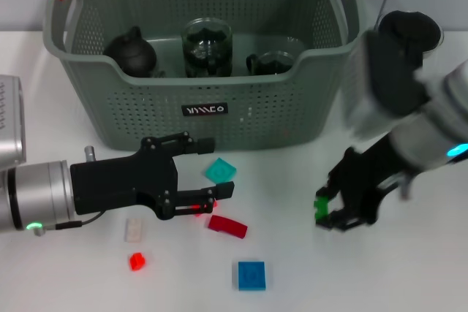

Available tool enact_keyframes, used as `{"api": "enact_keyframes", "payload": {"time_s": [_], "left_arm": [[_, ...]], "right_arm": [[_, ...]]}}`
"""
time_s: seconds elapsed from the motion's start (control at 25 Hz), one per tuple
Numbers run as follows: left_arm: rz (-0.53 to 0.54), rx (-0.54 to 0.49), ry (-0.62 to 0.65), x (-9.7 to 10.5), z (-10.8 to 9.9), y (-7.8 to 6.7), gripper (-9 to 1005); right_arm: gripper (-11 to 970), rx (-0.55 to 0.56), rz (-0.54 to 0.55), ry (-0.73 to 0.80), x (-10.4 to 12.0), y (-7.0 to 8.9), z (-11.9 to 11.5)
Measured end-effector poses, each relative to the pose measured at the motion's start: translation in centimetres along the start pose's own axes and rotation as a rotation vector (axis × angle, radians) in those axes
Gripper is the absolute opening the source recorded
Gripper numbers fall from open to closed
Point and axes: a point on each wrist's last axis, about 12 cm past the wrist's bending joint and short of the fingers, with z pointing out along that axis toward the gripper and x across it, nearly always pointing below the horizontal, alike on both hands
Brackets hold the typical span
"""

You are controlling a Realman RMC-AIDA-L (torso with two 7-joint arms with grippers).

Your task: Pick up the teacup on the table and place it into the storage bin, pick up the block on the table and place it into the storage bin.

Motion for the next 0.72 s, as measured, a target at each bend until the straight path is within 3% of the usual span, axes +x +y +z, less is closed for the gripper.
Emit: {"api": "enact_keyframes", "payload": {"time_s": [0.24,0.36,0.56,0.72], "left_arm": [[-0.003,-0.009,-0.006,0.0,-0.2,0.0,725],[-0.002,-0.010,-0.006,0.0,-0.2,0.1,724],[-0.001,-0.010,-0.006,0.0,-0.1,0.1,723],[-0.003,-0.007,-0.009,0.0,-0.1,0.0,723]], "right_arm": [[441,0.093,-0.051,-0.152,-2.6,2.7,-9.8],[443,0.189,-0.066,-0.285,-4.3,2.5,-14.0],[445,0.370,0.001,-0.475,-6.5,-0.6,-16.6],[447,0.448,0.112,-0.502,-7.8,-4.8,-15.9]]}}
